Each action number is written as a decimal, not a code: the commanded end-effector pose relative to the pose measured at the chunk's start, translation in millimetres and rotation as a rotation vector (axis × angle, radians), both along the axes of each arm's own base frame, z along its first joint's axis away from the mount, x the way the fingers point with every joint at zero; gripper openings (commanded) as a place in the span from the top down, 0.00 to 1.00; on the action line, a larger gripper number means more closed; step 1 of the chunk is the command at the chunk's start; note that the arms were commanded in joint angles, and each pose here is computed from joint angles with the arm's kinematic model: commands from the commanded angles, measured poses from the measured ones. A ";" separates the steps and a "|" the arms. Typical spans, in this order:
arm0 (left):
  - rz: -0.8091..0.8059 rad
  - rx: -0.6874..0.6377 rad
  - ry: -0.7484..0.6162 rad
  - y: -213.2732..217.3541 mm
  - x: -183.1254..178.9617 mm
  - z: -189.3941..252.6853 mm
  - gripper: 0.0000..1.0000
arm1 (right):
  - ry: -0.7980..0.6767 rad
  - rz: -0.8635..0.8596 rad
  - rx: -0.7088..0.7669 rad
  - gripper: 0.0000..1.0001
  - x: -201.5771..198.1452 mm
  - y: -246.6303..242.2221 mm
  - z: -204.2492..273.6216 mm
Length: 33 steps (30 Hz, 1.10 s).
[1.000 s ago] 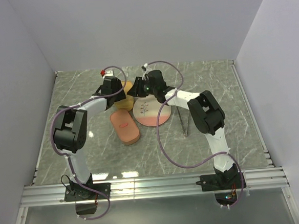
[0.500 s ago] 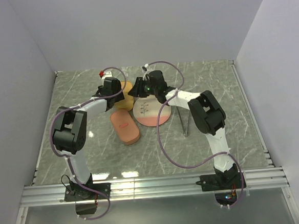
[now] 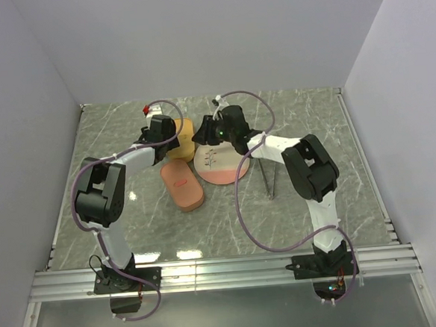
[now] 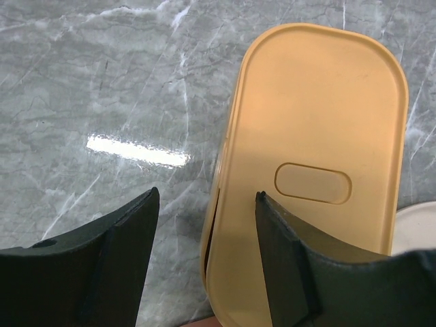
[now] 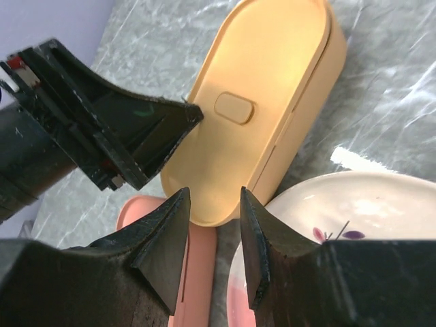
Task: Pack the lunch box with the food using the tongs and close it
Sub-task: Put the lid back on the lunch box
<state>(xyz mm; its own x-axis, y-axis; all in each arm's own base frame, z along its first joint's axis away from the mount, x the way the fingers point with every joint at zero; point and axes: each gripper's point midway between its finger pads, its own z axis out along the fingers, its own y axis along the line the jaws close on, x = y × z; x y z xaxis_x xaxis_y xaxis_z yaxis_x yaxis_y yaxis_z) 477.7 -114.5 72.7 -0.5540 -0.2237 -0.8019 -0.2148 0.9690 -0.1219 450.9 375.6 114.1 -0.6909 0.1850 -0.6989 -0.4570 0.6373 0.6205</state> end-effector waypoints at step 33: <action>0.003 0.029 -0.016 7.2 17.1 7.8 0.38 | -0.014 -0.061 -0.206 0.90 10.7 5.3 -35.2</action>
<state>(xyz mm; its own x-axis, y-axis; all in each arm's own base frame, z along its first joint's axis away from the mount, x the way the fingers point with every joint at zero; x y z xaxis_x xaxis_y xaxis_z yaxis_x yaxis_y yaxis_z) 485.2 -106.7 73.0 -0.5519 -0.2037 -0.8086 -0.2250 0.9701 -0.0908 463.5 375.5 69.8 -0.6981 0.0950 -0.7097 -0.3932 0.7775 0.4908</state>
